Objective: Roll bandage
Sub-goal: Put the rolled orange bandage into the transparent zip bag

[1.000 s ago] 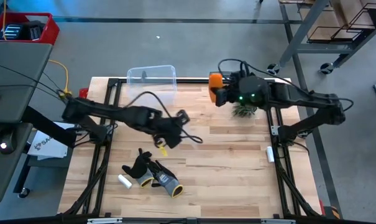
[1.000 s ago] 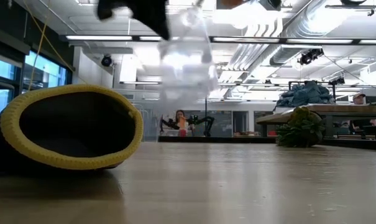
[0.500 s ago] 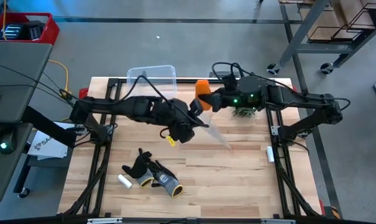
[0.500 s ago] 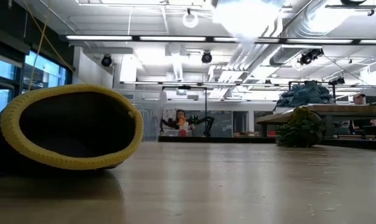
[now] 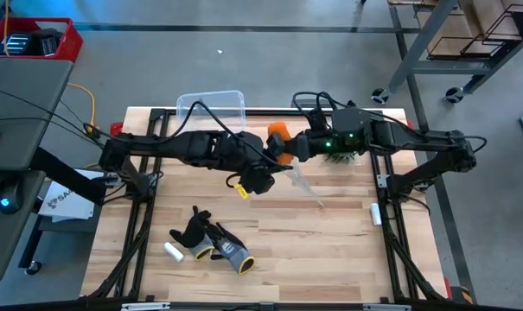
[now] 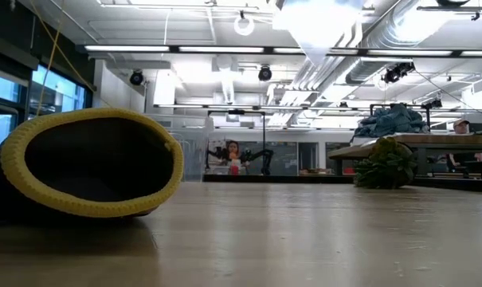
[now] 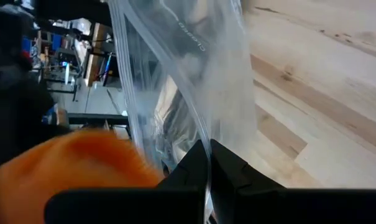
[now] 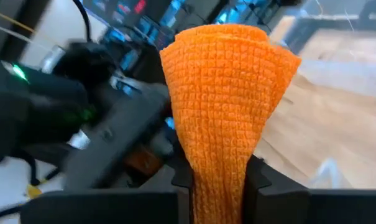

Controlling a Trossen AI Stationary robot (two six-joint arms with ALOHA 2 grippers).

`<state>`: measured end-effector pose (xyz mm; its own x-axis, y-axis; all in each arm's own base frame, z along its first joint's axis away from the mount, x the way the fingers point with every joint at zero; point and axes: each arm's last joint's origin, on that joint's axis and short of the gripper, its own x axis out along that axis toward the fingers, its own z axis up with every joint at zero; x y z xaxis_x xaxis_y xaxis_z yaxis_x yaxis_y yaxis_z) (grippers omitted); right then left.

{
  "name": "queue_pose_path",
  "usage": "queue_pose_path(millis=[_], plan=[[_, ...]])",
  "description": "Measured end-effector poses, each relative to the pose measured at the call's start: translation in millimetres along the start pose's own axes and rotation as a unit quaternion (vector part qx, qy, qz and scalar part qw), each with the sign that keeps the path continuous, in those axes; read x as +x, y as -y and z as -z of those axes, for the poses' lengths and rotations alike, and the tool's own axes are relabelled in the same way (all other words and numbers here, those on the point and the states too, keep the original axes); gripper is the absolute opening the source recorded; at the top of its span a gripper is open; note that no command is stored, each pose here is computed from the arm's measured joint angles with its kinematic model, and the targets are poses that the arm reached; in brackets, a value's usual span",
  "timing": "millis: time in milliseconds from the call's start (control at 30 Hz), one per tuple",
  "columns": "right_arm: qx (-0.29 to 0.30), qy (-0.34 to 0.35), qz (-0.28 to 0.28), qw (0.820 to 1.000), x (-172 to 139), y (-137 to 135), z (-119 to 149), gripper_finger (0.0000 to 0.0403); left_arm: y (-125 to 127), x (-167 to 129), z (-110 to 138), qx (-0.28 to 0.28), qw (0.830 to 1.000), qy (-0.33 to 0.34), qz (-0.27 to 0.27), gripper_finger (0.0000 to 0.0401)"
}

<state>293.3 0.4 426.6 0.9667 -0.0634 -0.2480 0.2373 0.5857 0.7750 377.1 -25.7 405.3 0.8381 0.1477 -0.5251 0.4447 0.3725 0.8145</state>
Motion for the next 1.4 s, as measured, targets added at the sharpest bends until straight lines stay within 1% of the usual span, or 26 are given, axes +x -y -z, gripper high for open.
queue_pose_path(millis=[67,167,300,433,633,867,1033,1167,1300,1333,1400], plan=[[0.006,-0.014,0.008,1.0,0,2,2,0.0042,-1,1,0,-0.002,1.0,-0.005,-0.009,0.0],[0.01,-0.022,0.006,1.0,-2,2,2,0.0042,-3,2,1,-0.004,0.999,-0.022,-0.023,0.0],[0.01,-0.049,0.015,0.999,-2,5,6,0.0042,-1,2,5,0.001,0.998,-0.06,-0.022,0.0],[0.009,-0.075,0.04,0.996,-3,10,10,0.0042,-1,-3,7,0.002,0.997,-0.069,-0.02,0.0],[0.009,-0.088,0.053,0.995,-4,13,12,0.0042,-5,-12,11,-0.003,0.997,-0.071,-0.028,0.0],[0.008,-0.081,0.064,0.995,-4,16,9,0.0042,-4,-11,10,-0.004,0.999,-0.042,-0.014,0.0],[-0.002,-0.084,0.07,0.994,-5,19,8,0.0042,-3,-11,9,0.02,0.999,-0.027,-0.005,0.0],[-0.008,-0.071,0.063,0.995,-9,20,1,0.0042,-4,-11,8,0.02,1.0,0.0,0.0,0.0],[-0.01,-0.058,0.078,0.995,-14,24,-6,0.0042,-2,-10,2,0.033,0.998,0.042,0.017,0.0],[-0.008,-0.054,0.074,0.996,-15,24,-8,0.0042,-2,-10,2,0.036,0.998,0.043,0.014,0.0],[-0.004,-0.047,0.065,0.997,-16,23,-10,0.0042,-6,-9,4,0.032,0.999,0.029,-0.007,0.0]])
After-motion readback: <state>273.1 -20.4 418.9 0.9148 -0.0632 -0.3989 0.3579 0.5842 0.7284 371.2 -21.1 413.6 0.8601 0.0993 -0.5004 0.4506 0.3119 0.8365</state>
